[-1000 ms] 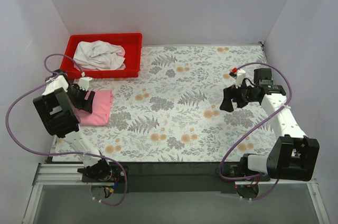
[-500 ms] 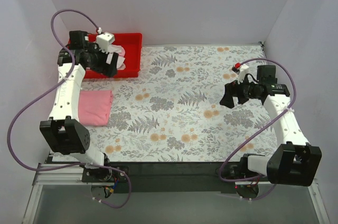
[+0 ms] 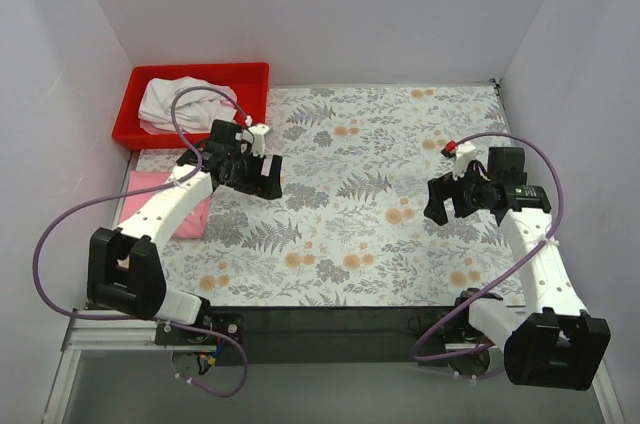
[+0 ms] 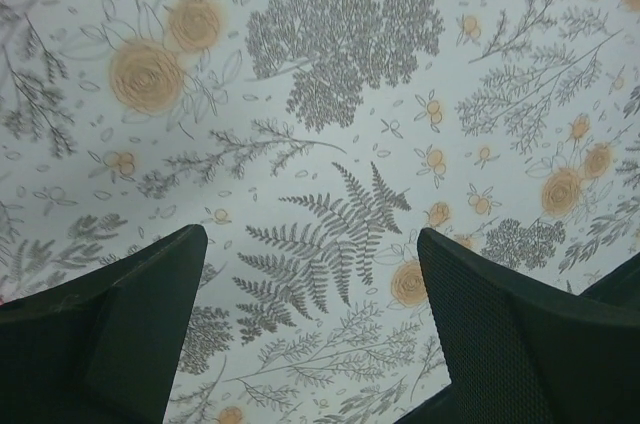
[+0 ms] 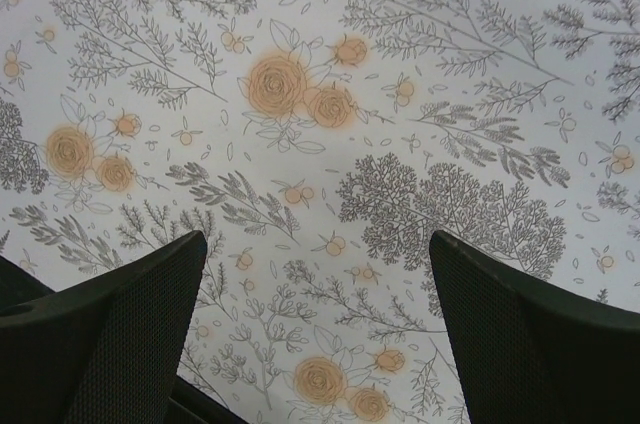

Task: Fold and stack the t-shirts
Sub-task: Reset both grippers

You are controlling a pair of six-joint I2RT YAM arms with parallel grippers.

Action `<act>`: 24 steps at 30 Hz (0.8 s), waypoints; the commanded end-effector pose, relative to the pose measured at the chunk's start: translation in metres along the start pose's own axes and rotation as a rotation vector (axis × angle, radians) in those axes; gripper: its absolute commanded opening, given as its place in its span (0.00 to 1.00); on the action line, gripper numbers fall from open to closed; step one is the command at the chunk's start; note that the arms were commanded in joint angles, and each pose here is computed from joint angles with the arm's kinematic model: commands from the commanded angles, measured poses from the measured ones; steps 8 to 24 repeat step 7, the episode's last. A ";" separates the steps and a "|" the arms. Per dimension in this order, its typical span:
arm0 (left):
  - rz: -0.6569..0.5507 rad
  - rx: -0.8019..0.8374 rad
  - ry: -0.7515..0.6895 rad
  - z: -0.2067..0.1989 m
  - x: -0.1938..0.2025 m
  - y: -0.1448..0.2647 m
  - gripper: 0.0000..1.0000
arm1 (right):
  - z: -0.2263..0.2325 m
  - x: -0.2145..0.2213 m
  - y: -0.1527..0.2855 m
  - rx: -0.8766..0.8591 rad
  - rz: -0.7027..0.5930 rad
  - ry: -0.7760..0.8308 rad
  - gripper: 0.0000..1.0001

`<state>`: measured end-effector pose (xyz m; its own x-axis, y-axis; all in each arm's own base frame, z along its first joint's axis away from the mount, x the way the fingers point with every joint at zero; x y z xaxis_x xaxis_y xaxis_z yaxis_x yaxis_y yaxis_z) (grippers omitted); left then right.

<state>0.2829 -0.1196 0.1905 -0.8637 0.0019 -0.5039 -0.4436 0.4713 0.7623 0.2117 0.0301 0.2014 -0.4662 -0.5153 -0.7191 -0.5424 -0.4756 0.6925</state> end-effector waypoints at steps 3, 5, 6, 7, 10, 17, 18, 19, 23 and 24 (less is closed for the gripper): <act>-0.148 -0.003 0.008 -0.008 0.003 0.018 0.87 | 0.004 0.009 0.002 0.021 0.018 -0.012 0.98; -0.170 0.000 0.004 -0.009 0.004 0.022 0.87 | 0.004 0.009 0.002 0.016 0.015 -0.013 0.99; -0.170 -0.001 0.003 -0.008 0.005 0.023 0.87 | 0.004 0.009 0.002 0.015 0.013 -0.014 0.98; -0.184 -0.017 0.004 -0.008 0.003 0.027 0.87 | 0.005 0.009 0.002 0.013 0.014 -0.014 0.99; -0.184 -0.017 0.004 -0.008 0.003 0.027 0.87 | 0.005 0.009 0.002 0.013 0.014 -0.014 0.99; -0.184 -0.017 0.004 -0.008 0.003 0.027 0.87 | 0.005 0.009 0.002 0.013 0.014 -0.014 0.99; -0.184 -0.017 0.004 -0.008 0.003 0.027 0.87 | 0.005 0.009 0.002 0.013 0.014 -0.014 0.99; -0.184 -0.017 0.004 -0.008 0.003 0.027 0.87 | 0.005 0.009 0.002 0.013 0.014 -0.014 0.99; -0.184 -0.017 0.004 -0.008 0.003 0.027 0.87 | 0.005 0.009 0.002 0.013 0.014 -0.014 0.99; -0.184 -0.017 0.004 -0.008 0.003 0.027 0.87 | 0.005 0.009 0.002 0.013 0.014 -0.014 0.99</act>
Point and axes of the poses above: each gripper's point midway between its finger pads, its own y axis back along the fingers, its own z axis along the line the jaws close on, x = y × z, the point moved 7 cm from there along y, back along the fingers, and after that the axes turned 15 degrees about y, right-handed, at the moved point
